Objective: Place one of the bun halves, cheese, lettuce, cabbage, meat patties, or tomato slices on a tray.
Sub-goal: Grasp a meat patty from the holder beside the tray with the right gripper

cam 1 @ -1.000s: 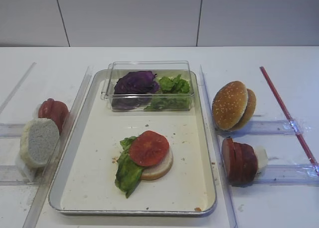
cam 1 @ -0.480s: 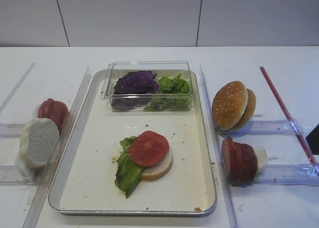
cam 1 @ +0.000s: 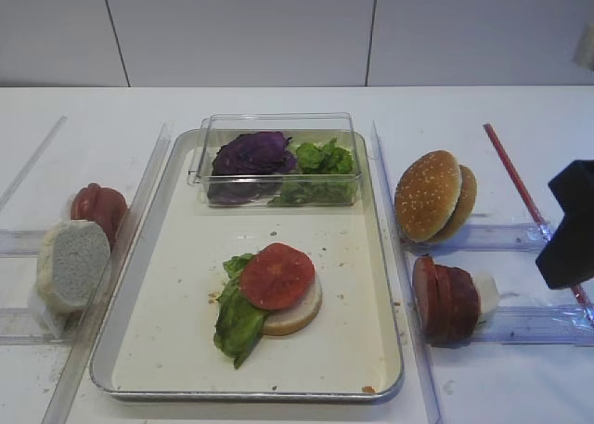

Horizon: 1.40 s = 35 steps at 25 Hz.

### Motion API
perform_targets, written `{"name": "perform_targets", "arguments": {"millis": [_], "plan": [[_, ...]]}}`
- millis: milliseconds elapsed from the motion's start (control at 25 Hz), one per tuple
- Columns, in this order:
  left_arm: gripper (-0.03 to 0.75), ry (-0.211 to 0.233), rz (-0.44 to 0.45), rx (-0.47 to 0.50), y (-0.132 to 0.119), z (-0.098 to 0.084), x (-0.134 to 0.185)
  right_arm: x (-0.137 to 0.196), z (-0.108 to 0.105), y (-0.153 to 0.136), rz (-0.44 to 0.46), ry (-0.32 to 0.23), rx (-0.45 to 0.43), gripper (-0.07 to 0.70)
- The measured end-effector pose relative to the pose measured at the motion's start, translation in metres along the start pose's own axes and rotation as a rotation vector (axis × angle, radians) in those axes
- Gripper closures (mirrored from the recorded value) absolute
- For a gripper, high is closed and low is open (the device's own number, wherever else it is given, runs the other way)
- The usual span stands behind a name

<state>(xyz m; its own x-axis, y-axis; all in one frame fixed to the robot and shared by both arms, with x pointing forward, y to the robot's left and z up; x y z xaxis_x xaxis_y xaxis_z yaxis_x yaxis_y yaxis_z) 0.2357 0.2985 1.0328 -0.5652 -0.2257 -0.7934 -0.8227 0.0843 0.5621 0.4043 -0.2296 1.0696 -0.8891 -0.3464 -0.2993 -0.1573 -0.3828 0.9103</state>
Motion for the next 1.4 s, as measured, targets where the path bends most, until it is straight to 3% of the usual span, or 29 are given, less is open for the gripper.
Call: {"name": "perform_targets", "arguments": {"millis": [360, 560, 960, 1400], "plan": [[0.229, 0.009, 0.000, -0.001, 0.000, 0.000, 0.000, -0.034, 0.015, 0.000, 0.024, 0.031, 0.035, 0.247], [0.229, 0.023, -0.003, -0.009, 0.000, 0.001, 0.000, -0.050, 0.024, -0.012, 0.075, 0.021, 0.078, 0.248], [0.229, 0.036, -0.006, -0.023, 0.000, 0.002, -0.001, -0.067, 0.039, -0.053, 0.199, -0.008, 0.077, 0.248], [0.229, 0.037, -0.006, -0.023, 0.000, 0.002, -0.001, -0.080, 0.037, -0.065, 0.128, -0.046, 0.076, 0.328]]}}
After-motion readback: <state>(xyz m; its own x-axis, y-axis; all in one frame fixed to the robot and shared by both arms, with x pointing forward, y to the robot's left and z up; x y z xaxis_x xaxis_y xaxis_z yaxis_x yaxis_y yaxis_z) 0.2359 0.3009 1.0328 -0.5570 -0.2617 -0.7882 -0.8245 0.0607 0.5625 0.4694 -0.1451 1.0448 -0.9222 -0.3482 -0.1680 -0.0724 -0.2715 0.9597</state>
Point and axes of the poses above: a point on each arm's last joint axis where the gripper is mounted, y pointing back along that axis away from the gripper, z along the wrist's bending axis when the last joint is at zero, x = y × z, the point moved 1 cm from there along -y, pointing out along that axis toward the gripper, and after that the axes turned 15 degrees about y, right-handed, at the moved point
